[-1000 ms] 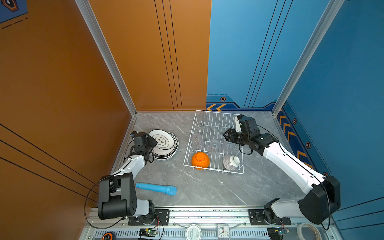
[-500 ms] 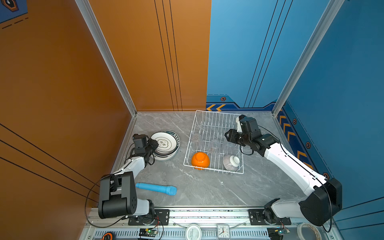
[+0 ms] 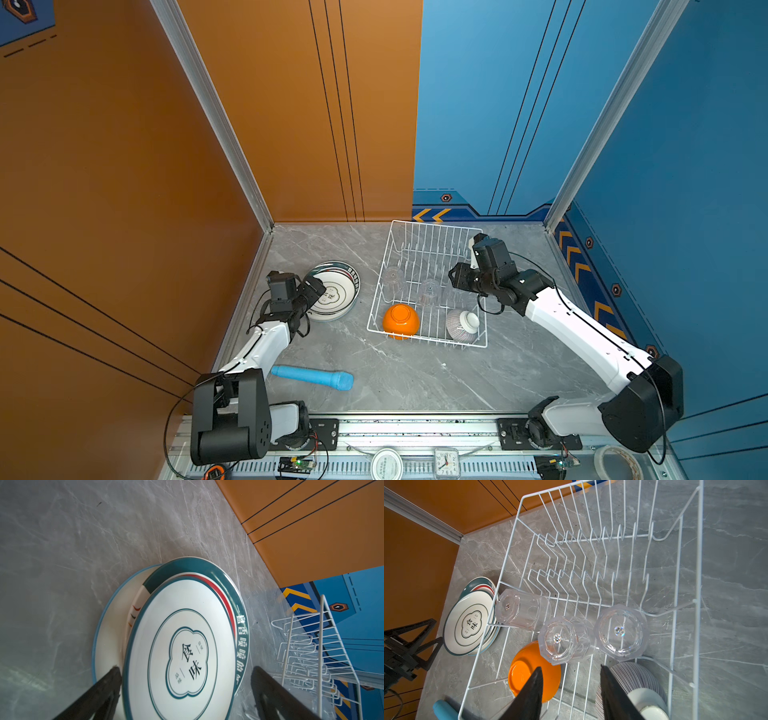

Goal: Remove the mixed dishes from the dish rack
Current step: 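Lower the white plate onto the stack and open the left gripper, then grasp a clear cup in the rack with the right gripper while the left withdraws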

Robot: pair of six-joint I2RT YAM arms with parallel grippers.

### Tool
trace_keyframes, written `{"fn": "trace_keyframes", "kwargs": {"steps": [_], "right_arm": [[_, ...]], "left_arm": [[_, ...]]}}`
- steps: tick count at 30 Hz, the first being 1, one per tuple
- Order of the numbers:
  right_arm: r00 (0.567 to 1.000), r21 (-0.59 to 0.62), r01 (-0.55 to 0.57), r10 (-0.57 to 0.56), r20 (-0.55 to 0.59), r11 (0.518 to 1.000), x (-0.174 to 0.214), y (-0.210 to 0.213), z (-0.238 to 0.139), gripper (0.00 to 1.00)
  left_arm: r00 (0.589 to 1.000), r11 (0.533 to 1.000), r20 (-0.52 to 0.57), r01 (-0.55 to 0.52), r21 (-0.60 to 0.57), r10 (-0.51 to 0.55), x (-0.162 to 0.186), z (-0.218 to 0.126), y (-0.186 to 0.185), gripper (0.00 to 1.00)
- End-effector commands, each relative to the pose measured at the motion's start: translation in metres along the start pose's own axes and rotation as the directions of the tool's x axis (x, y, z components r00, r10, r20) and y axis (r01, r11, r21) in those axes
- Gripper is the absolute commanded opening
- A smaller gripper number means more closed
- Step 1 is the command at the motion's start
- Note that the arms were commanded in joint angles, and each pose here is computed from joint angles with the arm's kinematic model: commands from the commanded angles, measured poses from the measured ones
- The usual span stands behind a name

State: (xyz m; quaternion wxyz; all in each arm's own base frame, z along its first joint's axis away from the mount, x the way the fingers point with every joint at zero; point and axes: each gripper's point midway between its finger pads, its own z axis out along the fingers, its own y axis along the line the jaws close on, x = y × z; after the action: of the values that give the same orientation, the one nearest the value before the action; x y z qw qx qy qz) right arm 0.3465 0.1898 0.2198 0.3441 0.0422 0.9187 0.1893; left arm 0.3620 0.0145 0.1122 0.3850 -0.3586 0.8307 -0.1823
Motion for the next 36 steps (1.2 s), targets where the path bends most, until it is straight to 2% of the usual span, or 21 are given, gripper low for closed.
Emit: {"fn": "trace_keyframes", "kwargs": {"steps": [1,2,5,9,15,19,23,26,36], "right_arm": [[0.998,0.072,0.057,-0.057,-0.001,0.996,0.002,-0.008,-0.003,0.47],[0.998,0.072,0.066,-0.066,-0.001,0.995,0.002,-0.006,-0.003,0.48],[0.995,0.053,0.098,-0.097,-0.020,0.994,0.004,0.005,0.001,0.61],[0.989,0.014,0.141,-0.140,-0.045,0.990,0.004,0.023,0.009,0.68],[0.975,0.012,0.205,-0.202,-0.097,0.979,0.002,0.039,0.032,0.70],[0.954,0.089,0.269,-0.253,-0.159,0.959,0.010,0.037,0.049,0.71],[0.926,0.173,0.341,-0.298,-0.233,0.924,0.028,0.028,0.065,0.77],[0.916,0.210,0.353,-0.290,-0.278,0.912,0.040,0.019,0.072,0.78],[0.912,0.254,0.350,-0.265,-0.314,0.902,0.054,0.008,0.083,0.81]], "left_arm": [[0.998,0.994,-0.012,-0.066,-0.083,0.065,0.002,-0.009,0.004,0.98],[0.997,0.993,-0.018,-0.074,-0.089,0.072,0.004,-0.010,0.003,0.98],[0.995,0.992,-0.042,-0.090,-0.090,0.086,0.010,-0.014,-0.003,0.98],[0.994,0.992,-0.029,-0.110,-0.058,0.109,0.010,-0.022,-0.016,0.98],[0.987,0.987,0.041,-0.158,0.020,0.157,0.011,-0.050,-0.038,0.98],[0.975,0.974,0.045,-0.218,0.063,0.215,0.025,-0.068,-0.044,0.98],[0.965,0.960,0.066,-0.258,0.107,0.252,0.037,-0.078,-0.053,0.98],[0.955,0.941,0.076,-0.296,0.162,0.287,0.048,-0.079,-0.068,0.98],[0.925,0.890,0.068,-0.378,0.256,0.374,0.076,-0.070,-0.096,0.98]]}}
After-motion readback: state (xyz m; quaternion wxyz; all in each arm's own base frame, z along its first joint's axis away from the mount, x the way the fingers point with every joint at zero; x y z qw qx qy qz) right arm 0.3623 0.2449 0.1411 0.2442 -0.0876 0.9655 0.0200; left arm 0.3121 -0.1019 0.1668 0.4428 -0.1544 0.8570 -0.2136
